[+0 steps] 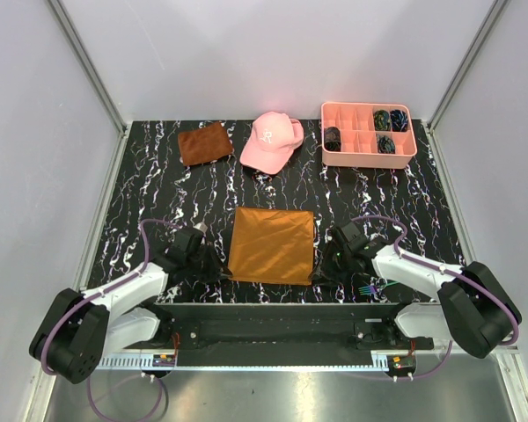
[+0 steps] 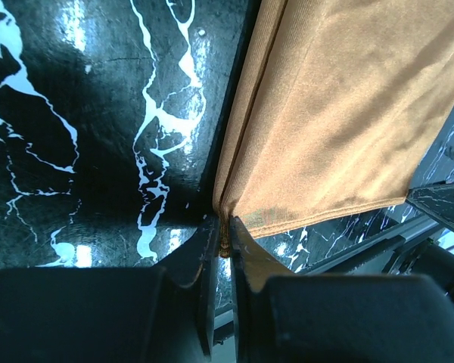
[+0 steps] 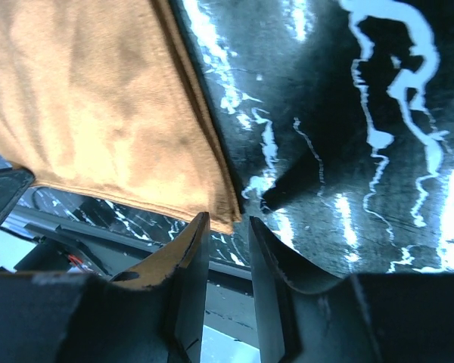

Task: Fold the napkin into a case and place the utensils inside
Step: Pick up the top corner of the square-folded napkin from the center of the board.

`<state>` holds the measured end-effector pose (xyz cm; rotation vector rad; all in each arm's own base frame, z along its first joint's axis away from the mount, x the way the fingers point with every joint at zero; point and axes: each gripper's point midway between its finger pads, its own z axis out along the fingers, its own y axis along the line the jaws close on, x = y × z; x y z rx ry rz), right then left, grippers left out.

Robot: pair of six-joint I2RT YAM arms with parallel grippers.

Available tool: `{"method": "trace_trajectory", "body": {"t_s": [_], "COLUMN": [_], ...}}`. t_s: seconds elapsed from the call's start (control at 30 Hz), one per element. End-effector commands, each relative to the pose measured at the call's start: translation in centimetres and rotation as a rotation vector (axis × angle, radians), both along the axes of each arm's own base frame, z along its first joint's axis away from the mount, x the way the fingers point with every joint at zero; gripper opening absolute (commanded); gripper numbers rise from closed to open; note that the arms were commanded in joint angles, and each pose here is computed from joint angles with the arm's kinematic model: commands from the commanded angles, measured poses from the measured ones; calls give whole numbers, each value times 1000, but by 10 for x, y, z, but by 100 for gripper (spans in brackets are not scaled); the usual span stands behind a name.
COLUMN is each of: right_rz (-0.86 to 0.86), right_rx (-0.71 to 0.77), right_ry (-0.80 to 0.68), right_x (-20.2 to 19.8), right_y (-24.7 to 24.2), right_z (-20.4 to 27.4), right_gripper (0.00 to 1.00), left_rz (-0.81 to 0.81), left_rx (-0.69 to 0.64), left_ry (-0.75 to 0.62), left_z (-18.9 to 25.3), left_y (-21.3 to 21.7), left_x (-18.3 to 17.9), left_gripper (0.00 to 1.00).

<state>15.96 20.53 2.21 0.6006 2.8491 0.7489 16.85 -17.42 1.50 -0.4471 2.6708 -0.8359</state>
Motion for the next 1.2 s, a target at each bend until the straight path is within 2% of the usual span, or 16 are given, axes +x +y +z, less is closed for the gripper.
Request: {"method": "trace_trajectory", "body": {"t_s": [0.0, 0.33, 0.5, 1.0, 1.17], "right_rz": [-1, 0, -1, 3, 0], "right_rx": [68, 70, 81, 71, 80], "right_ry": [-51, -23, -26, -16, -29], "right_x": [11, 7, 7, 1, 3], "right_y": [13, 13, 14, 9, 10], "right_z": [16, 8, 9, 3, 7], "right_gripper": [36, 34, 30, 32, 27], "left_rz": [-3, -5, -2, -5, 0], "left_rx": [11, 7, 3, 5, 5], "left_ry": [25, 27, 27, 31, 35], "left_z": [-7, -8, -7, -9, -10], "left_y": [3, 3, 3, 3, 4], "left_x": [-8, -10, -10, -11, -12], "left_gripper": [12, 10, 9, 8, 8]}}
